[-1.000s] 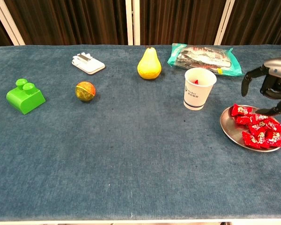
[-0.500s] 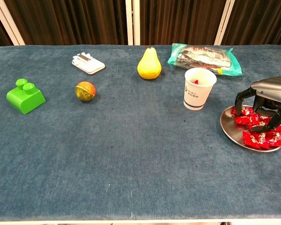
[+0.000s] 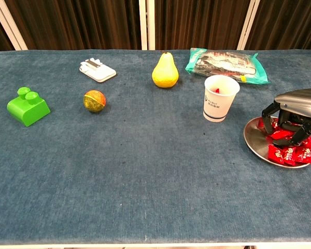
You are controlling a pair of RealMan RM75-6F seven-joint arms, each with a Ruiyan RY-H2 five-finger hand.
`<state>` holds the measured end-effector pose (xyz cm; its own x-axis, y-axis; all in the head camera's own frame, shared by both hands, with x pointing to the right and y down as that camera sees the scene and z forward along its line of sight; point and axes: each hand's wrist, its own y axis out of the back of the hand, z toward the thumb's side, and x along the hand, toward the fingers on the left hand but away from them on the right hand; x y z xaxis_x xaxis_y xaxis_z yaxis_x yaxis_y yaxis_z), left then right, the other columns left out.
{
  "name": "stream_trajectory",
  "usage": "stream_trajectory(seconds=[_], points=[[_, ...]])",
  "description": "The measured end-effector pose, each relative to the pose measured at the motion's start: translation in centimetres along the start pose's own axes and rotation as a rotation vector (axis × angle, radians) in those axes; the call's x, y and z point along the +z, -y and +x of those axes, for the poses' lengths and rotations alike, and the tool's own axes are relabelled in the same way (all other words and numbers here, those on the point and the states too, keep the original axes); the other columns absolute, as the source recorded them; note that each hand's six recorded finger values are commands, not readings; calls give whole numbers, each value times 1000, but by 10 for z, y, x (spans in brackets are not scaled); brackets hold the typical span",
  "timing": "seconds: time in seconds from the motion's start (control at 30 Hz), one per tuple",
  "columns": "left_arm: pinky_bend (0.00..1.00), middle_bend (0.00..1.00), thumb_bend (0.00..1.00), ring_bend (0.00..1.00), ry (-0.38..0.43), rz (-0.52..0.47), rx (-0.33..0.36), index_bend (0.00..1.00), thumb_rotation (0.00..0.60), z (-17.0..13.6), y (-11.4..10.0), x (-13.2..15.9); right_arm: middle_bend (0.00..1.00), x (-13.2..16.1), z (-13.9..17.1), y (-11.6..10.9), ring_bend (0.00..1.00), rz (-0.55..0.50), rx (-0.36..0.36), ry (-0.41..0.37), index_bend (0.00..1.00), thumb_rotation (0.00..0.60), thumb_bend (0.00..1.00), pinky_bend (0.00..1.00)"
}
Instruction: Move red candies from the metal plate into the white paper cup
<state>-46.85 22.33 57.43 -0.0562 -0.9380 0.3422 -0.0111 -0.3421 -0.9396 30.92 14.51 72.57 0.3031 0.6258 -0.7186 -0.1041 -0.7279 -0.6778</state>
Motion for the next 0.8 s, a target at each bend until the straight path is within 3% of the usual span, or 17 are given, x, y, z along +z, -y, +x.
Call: stream_trajectory(seconds=[0.37,0.7,0.8], points=[[0,0,0,0,-3,4,-2,0,600,1,0,-1,961,12,1,-27,1000,-61,-79,-45,733,600,610,1000],[0,0,0,0,1,4,6,0,600,3,-3,0,961,55,-15,-109,1000,-143,-247,-169,727,600,610,1000],[0,0,0,0,1,4,7,0,600,3,-3,0,961,68,-27,-116,1000,-163,-245,-189,721,600,610,1000]])
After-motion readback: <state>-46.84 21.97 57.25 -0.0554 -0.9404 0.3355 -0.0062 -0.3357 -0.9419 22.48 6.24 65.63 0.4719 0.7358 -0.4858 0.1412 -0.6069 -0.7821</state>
